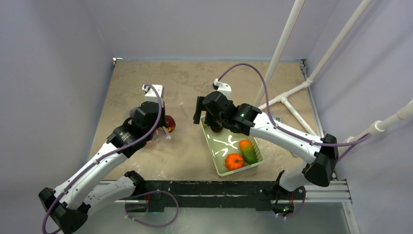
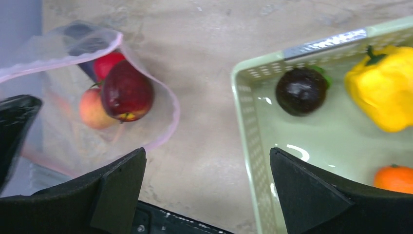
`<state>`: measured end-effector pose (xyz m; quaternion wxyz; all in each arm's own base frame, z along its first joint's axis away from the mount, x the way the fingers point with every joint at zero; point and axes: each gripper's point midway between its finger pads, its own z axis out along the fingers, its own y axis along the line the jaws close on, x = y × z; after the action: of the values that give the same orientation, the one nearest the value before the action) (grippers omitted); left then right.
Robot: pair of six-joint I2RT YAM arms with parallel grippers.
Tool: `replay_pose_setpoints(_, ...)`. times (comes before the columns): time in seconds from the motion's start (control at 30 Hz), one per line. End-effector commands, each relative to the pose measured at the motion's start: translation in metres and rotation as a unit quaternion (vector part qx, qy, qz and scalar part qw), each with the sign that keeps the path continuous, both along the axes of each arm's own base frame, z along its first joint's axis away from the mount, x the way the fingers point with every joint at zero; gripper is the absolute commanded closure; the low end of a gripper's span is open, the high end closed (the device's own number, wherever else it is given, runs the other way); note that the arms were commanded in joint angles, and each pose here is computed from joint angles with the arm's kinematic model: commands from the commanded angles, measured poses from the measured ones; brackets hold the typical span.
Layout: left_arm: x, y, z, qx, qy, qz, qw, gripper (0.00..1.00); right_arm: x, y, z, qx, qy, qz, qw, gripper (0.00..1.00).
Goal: Place the food in the zip-top bag and seal the zipper
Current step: Place the fake vegetable in the zipper food storage bag, then pick up the fake vegetable from the bin.
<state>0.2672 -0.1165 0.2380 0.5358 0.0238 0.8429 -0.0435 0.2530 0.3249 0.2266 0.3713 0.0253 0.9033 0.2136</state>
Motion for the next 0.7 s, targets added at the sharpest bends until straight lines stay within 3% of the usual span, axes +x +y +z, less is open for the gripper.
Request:
replay_pose_setpoints(0.0, 0.003, -0.005, 0.005, -0.014, -0.012, -0.004, 1.0, 1.0, -0.001, -0.034, -0.002, -0.024, 0.001, -0.049, 0.998, 0.01)
replay_pose_setpoints(0.37, 0.004, -0.005, 0.004, -0.012, -0.011, -0.003, 1.0, 1.0, 0.013, -0.07, -0.05, -0.069, 0.028, -0.076, 0.994, 0.01)
replay_pose_setpoints(0.67, 0.004, -0.004, 0.005, -0.011, -0.012, -0.001, 1.0, 1.0, 0.039, -0.062, -0.08, -0.086, 0.029, -0.07, 0.993, 0.02)
